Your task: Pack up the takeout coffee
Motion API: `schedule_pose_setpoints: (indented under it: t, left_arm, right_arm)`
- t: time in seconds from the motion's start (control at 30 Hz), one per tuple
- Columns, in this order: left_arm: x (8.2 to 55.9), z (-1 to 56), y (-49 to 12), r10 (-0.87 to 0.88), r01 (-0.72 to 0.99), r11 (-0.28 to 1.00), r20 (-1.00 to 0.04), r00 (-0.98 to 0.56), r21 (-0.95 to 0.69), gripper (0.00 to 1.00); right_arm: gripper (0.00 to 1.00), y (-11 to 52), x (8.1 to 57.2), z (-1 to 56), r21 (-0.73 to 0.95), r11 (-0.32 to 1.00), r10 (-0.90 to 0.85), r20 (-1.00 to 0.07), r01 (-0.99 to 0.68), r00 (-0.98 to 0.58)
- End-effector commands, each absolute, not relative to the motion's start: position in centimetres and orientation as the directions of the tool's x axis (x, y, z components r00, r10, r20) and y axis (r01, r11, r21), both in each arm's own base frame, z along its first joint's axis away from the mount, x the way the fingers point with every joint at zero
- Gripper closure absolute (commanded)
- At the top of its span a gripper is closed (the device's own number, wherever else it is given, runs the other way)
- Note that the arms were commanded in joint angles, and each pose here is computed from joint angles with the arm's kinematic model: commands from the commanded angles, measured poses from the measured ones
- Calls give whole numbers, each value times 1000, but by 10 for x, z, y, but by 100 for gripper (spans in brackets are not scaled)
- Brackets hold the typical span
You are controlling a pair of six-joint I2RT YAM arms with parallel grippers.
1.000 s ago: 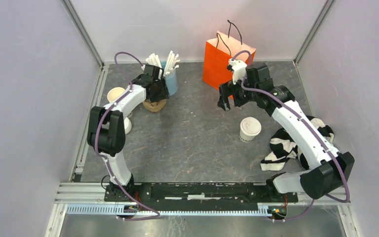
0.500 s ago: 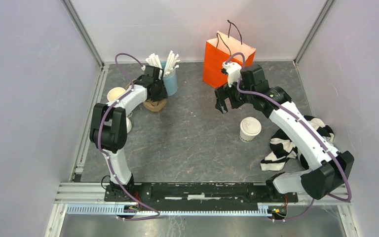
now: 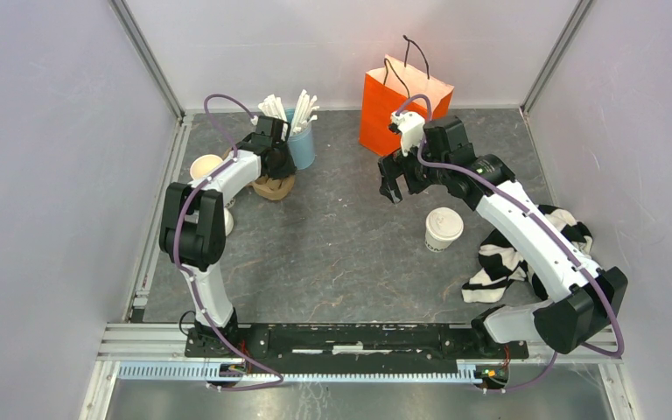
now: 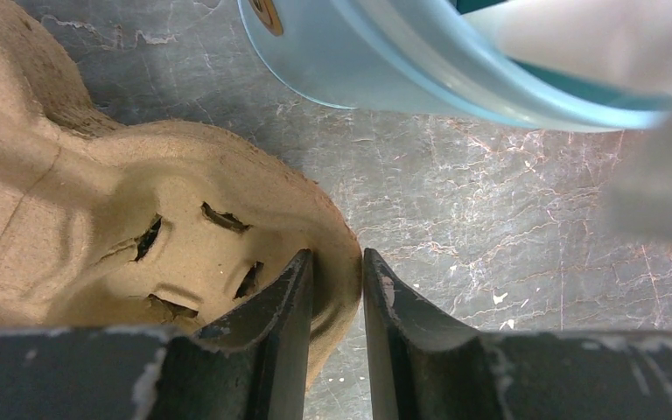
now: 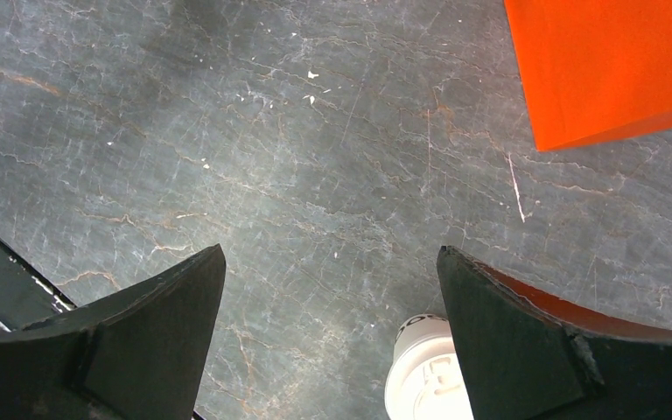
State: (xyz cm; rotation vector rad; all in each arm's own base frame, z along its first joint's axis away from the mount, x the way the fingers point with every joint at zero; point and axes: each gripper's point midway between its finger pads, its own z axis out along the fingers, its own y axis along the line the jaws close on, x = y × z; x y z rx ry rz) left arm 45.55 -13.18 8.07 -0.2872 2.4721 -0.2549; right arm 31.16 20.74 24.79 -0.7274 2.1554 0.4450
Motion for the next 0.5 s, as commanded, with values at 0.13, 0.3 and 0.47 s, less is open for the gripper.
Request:
schedule_pose_setpoints:
  t: [0.13, 0.3, 0.47]
  left_arm:
    - [463, 121, -132, -264, -109, 956, -634, -727, -273, 67]
    - [463, 126, -134, -253, -87, 956, -639, -726, -280, 68]
    - [462, 134, -135, -245, -73, 957, -648, -722, -280, 69]
  right_arm:
    - [2, 212, 314, 257, 50, 761, -346, -811, -646, -471]
    - [2, 214, 313, 256, 51, 757, -349, -811, -651, -469]
    - [2, 213, 311, 255, 49, 756, -352, -809, -652, -470]
